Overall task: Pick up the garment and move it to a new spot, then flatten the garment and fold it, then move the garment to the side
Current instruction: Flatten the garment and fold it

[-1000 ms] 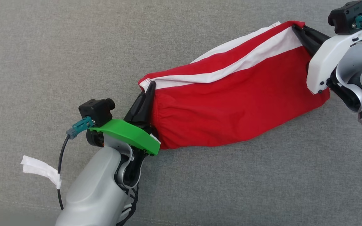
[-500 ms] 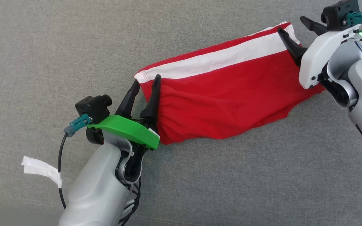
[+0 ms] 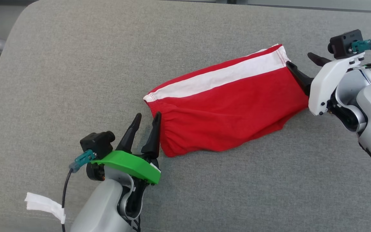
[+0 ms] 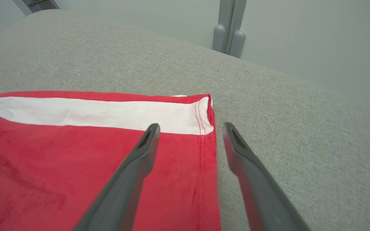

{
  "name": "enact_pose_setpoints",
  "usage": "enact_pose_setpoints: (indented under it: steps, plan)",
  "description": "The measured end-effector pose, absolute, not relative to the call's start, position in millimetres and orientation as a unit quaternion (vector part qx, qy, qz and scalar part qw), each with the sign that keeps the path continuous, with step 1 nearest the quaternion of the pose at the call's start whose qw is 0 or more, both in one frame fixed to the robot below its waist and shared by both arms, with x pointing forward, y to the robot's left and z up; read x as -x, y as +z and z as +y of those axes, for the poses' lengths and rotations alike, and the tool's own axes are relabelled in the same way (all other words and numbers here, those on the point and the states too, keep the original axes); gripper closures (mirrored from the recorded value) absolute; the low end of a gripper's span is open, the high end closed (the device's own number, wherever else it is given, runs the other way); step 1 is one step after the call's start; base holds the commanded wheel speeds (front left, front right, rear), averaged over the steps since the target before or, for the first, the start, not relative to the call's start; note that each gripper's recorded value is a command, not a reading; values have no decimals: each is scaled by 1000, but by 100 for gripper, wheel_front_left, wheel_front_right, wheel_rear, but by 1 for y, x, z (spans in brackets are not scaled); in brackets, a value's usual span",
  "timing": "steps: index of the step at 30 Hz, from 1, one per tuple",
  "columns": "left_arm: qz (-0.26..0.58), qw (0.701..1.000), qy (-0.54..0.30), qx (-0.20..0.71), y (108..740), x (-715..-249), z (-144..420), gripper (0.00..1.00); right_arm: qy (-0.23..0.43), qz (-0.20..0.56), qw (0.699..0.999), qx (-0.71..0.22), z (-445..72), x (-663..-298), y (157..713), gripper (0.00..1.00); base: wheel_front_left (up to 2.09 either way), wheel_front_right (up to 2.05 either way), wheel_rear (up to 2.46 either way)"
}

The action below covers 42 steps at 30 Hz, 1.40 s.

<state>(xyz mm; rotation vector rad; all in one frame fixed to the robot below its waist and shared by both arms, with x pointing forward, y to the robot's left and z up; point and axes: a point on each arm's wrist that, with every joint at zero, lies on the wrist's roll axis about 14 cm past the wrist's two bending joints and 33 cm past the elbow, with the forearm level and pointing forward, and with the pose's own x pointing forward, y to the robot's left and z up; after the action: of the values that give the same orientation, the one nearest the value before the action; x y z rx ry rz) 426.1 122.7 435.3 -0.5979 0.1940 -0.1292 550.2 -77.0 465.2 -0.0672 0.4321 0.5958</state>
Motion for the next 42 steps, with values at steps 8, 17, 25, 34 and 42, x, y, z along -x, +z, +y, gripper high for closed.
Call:
enact_pose_setpoints:
  steps: [8, 17, 25, 34, 42]
  plan:
    - [-14, 978, -8, 208, 491, -421, 178, 0, 252, 226, 941, 0, -92, -545, 465, 0, 0, 0, 0]
    - [-33, 993, 51, 104, 497, -396, 226, 0, 220, 253, 942, -7, -93, -554, 439, 0, 0, 0, 0]
    - [-13, 993, 61, 97, 484, -384, 233, 0, 195, 295, 935, -23, -91, -560, 406, 0, 0, 0, 0]
    - [2, 993, 77, 94, 476, -369, 239, 0, 198, 352, 914, -27, -72, -550, 374, 0, 0, 0, 0]
    - [2, 992, 83, 94, 476, -358, 240, 0, 207, 346, 914, -33, -69, -535, 378, 100, 0, 0, 0]
